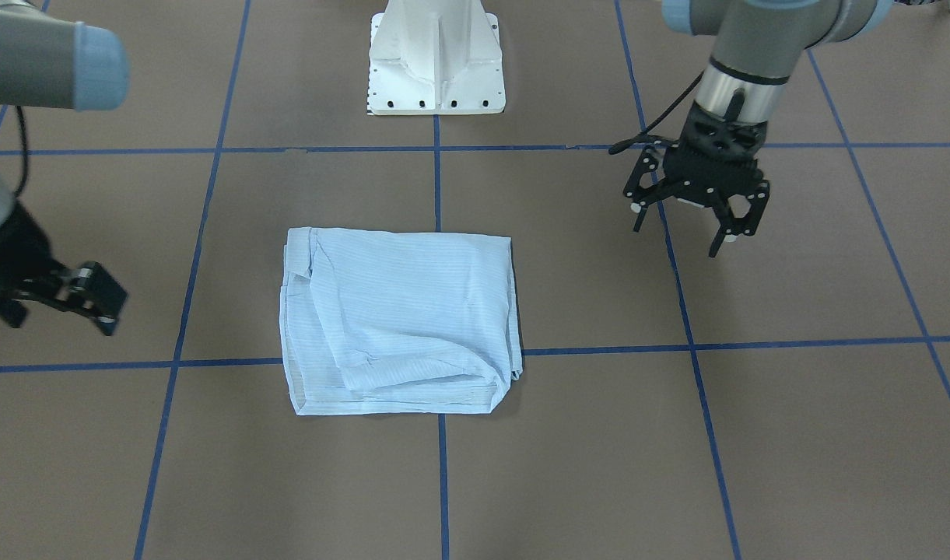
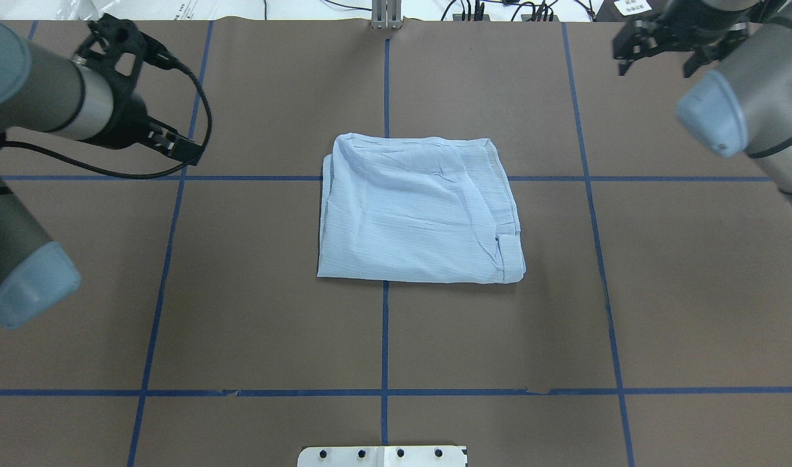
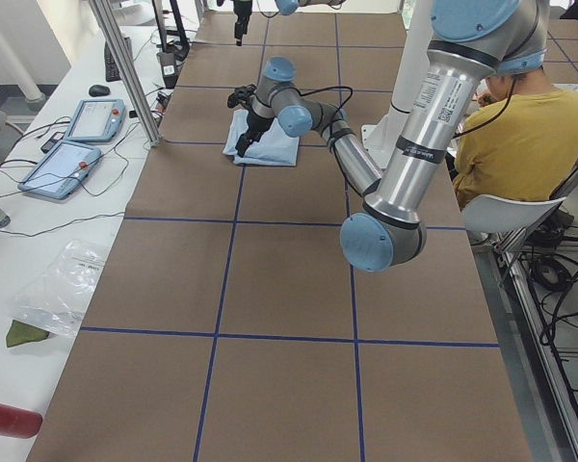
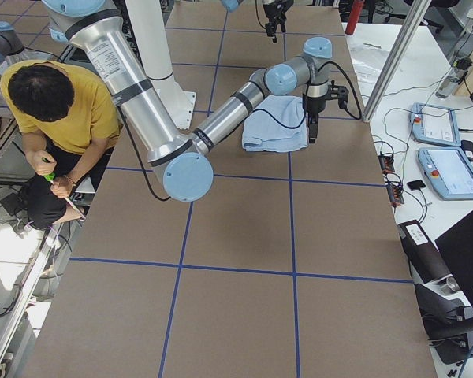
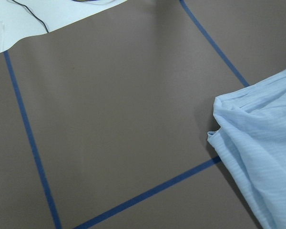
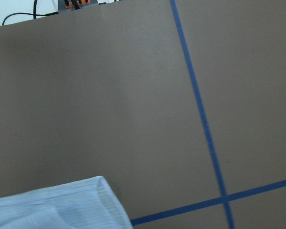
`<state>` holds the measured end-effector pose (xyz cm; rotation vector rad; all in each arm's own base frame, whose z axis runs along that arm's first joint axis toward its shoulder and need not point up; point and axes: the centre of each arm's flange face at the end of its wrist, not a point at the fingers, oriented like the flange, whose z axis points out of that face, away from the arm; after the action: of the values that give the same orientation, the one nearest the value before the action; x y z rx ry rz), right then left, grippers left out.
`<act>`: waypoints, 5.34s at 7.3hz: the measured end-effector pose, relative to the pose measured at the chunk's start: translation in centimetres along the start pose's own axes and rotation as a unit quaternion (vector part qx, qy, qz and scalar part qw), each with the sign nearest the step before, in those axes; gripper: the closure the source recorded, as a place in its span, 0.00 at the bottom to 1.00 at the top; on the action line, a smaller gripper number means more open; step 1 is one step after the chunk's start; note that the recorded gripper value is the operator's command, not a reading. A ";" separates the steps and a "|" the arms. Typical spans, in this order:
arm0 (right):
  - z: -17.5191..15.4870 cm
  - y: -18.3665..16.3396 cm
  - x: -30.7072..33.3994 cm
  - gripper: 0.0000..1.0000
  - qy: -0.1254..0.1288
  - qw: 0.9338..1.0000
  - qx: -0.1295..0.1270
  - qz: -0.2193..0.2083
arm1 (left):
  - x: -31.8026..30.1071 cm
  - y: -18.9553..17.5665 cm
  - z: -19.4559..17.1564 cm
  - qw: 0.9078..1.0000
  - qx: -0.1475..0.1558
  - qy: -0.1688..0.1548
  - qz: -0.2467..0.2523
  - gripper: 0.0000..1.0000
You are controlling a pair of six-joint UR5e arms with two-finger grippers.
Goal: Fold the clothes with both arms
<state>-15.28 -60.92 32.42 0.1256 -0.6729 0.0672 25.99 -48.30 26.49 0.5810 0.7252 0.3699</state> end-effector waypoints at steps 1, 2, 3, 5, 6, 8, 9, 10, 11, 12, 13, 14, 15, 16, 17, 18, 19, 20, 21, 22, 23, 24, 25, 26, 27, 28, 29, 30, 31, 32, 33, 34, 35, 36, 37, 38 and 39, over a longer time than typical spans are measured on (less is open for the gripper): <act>-0.2 0.9 8.6 0.00 0.006 0.999 -0.014 -0.050 | -4.6 2.2 -1.9 1.000 -0.015 -0.003 0.026 0.00; -0.1 2.8 16.6 0.00 0.006 0.996 -0.027 -0.089 | -9.4 4.4 -3.6 0.999 -0.027 -0.006 0.032 0.00; 0.4 5.8 23.7 0.00 0.004 0.992 -0.040 -0.116 | -13.5 6.8 -4.9 0.999 -0.036 -0.013 0.020 0.00; 1.9 13.8 33.1 0.00 0.001 0.992 -0.067 -0.108 | -18.9 10.4 -5.0 0.997 -0.062 -0.034 -0.022 0.00; 3.0 17.3 35.7 0.00 0.001 0.993 -0.077 -0.093 | -21.5 11.4 -5.1 0.995 -0.074 -0.049 -0.051 0.00; 4.4 21.2 37.9 0.00 0.002 0.995 -0.076 -0.068 | -26.1 13.8 -5.3 0.988 -0.101 -0.066 -0.100 0.00; 4.5 21.7 38.0 0.00 0.002 0.996 -0.072 -0.055 | -28.1 15.8 -5.8 0.985 -0.111 -0.071 -0.114 0.00; 4.6 21.9 38.0 0.00 0.001 0.997 -0.068 -0.048 | -30.6 18.5 -6.2 0.983 -0.122 -0.068 -0.122 0.00; 4.7 22.0 38.0 0.00 -0.004 0.997 -0.067 -0.045 | -33.2 22.3 -6.0 0.980 -0.138 -0.049 -0.134 0.00; 4.8 22.1 38.0 0.00 -0.012 0.997 -0.067 -0.044 | -35.2 26.1 -5.9 0.977 -0.147 -0.030 -0.153 0.00; 5.0 22.4 38.0 0.00 -0.019 0.997 -0.068 -0.042 | -36.2 28.5 -6.5 0.974 -0.146 -0.023 -0.171 0.00; 5.3 22.7 38.2 0.00 -0.022 0.996 -0.071 -0.040 | -36.5 29.2 -7.1 0.973 -0.143 -0.023 -0.179 0.00; 5.5 23.0 38.3 0.00 -0.023 0.996 -0.073 -0.038 | -36.6 29.4 -7.5 0.973 -0.139 -0.025 -0.181 0.00; 5.6 23.2 38.4 0.00 -0.023 0.996 -0.075 -0.036 | -36.6 29.4 -7.6 0.974 -0.137 -0.027 -0.180 0.00; 5.7 23.4 38.5 0.00 -0.023 0.996 -0.077 -0.035 | -36.7 29.5 -7.7 0.974 -0.137 -0.028 -0.179 0.00; 5.7 23.5 38.6 0.00 -0.024 0.996 -0.077 -0.035 | -36.7 29.5 -7.6 0.974 -0.137 -0.028 -0.178 0.00; 5.7 23.4 38.5 0.00 -0.023 0.996 -0.076 -0.038 | -36.8 29.6 -7.5 0.974 -0.139 -0.028 -0.179 0.00; 5.6 23.3 38.5 0.00 -0.021 0.996 -0.071 -0.043 | -36.8 29.6 -7.5 0.973 -0.139 -0.028 -0.180 0.00; 5.5 23.2 38.4 0.00 -0.020 0.997 -0.066 -0.046 | -36.8 29.6 -7.5 0.973 -0.139 -0.029 -0.181 0.00; 5.5 23.2 38.4 0.00 -0.019 0.997 -0.064 -0.046 | -36.8 29.6 -7.6 0.973 -0.138 -0.029 -0.181 0.00; 5.5 23.2 38.4 0.00 -0.018 0.997 -0.064 -0.045 | -36.8 29.6 -7.6 0.973 -0.138 -0.029 -0.181 0.00; 5.5 23.2 38.4 0.00 -0.018 0.997 -0.063 -0.044 | -36.9 29.7 -7.5 0.973 -0.139 -0.029 -0.182 0.00; 5.5 23.2 38.4 0.00 -0.018 0.997 -0.063 -0.043 | -37.0 29.9 -7.4 0.972 -0.141 -0.028 -0.184 0.00; 5.5 23.2 38.4 0.00 -0.018 0.997 -0.063 -0.041 | -37.0 30.2 -7.3 0.972 -0.144 -0.028 -0.186 0.00; 5.4 23.1 38.4 0.00 -0.018 0.997 -0.063 -0.041 | -37.0 30.7 -7.2 0.970 -0.147 -0.027 -0.189 0.00; 5.3 23.1 38.3 0.00 -0.018 0.997 -0.062 -0.040 | -37.0 31.2 -7.1 0.970 -0.150 -0.027 -0.192 0.00; 5.3 23.1 38.2 0.00 -0.018 0.997 -0.061 -0.038 | -37.0 31.5 -7.0 0.969 -0.152 -0.027 -0.194 0.00; 5.2 23.1 38.2 0.00 -0.018 0.997 -0.061 -0.036 | -37.1 32.1 -6.8 0.967 -0.156 -0.026 -0.198 0.00; 5.2 23.1 38.2 0.00 -0.019 0.997 -0.060 -0.034 | -37.1 32.8 -6.7 0.966 -0.161 -0.025 -0.202 0.00; 5.1 23.0 38.1 0.00 -0.019 0.997 -0.060 -0.034 | -37.0 33.3 -6.6 0.965 -0.164 -0.024 -0.205 0.00; 5.1 23.0 38.1 0.00 -0.019 0.997 -0.060 -0.034 | -37.0 33.6 -6.5 0.964 -0.165 -0.024 -0.207 0.00; 5.1 23.0 38.1 0.00 -0.020 0.997 -0.060 -0.033 | -37.0 33.6 -6.5 0.964 -0.166 -0.024 -0.207 0.00; 5.1 23.0 38.1 0.00 -0.020 0.997 -0.060 -0.033 | -37.0 33.7 -6.5 0.964 -0.166 -0.024 -0.208 0.00; 5.1 23.0 38.1 0.00 -0.020 0.997 -0.060 -0.033 | -37.0 33.7 -6.5 0.964 -0.166 -0.023 -0.208 0.00; 5.1 23.0 38.1 0.00 -0.021 0.997 -0.060 -0.033 | -37.1 33.8 -6.4 0.963 -0.167 -0.023 -0.208 0.00; 5.1 23.0 38.0 0.00 -0.021 0.997 -0.060 -0.033 | -37.1 33.8 -6.4 0.963 -0.167 -0.024 -0.209 0.00; 5.1 23.0 38.0 0.00 -0.022 0.997 -0.059 -0.033 | -37.1 33.8 -6.4 0.963 -0.167 -0.024 -0.208 0.00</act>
<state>8.89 -38.03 62.30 0.0353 -0.7135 -0.0400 -8.32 -38.25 62.29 0.1093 0.7000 0.0808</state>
